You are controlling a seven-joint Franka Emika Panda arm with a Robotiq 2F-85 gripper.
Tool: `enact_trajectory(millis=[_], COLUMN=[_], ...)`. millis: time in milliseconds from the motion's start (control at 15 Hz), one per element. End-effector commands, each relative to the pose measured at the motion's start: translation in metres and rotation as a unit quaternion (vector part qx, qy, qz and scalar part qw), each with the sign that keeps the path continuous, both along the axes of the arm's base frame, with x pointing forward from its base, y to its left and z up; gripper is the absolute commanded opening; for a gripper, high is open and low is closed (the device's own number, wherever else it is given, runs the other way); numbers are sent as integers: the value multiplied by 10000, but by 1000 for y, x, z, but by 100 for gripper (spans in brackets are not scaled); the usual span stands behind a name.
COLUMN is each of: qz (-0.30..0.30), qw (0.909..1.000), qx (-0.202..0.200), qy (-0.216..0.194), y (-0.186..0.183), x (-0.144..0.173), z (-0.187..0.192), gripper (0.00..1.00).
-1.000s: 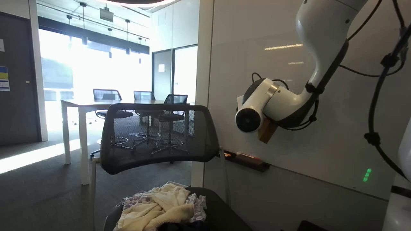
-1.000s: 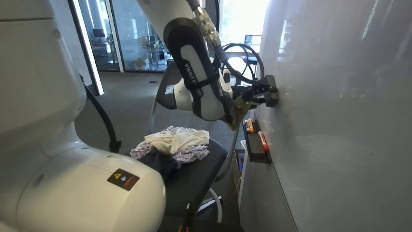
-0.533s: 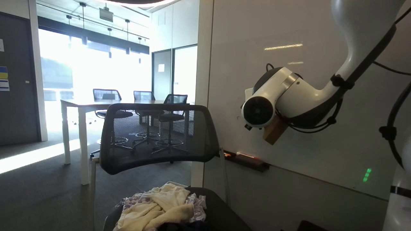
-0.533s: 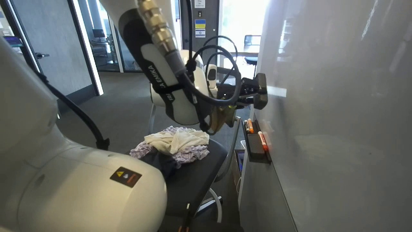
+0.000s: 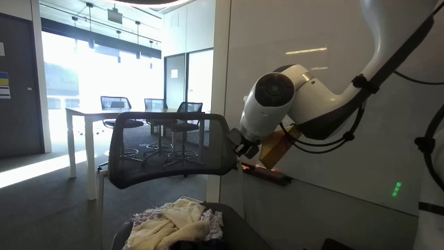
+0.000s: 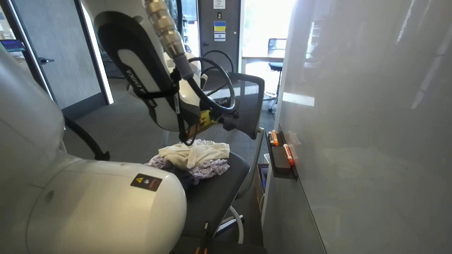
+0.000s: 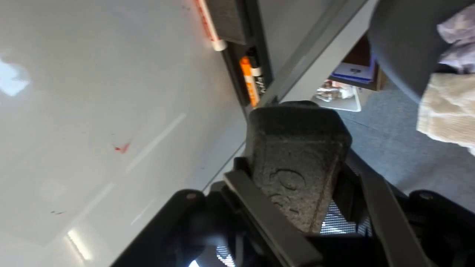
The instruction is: Pick up the duster, then rub something off of the board
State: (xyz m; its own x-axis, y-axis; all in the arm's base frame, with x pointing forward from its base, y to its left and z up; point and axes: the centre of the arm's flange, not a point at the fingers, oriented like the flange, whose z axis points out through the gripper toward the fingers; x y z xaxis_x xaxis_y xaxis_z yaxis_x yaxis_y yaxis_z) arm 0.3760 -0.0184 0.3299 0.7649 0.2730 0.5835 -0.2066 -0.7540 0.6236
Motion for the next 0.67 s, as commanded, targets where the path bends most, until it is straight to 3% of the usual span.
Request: enact_trajectory(millis=[0, 267, 600], qz=[410, 372, -81], qw=[9948, 9805, 9742], qx=[838, 1661, 1785], qy=[411, 985, 1380], y=[9, -9, -39], x=[-20, -23, -21], z=[-6, -4, -3], gripper=[32, 32, 32])
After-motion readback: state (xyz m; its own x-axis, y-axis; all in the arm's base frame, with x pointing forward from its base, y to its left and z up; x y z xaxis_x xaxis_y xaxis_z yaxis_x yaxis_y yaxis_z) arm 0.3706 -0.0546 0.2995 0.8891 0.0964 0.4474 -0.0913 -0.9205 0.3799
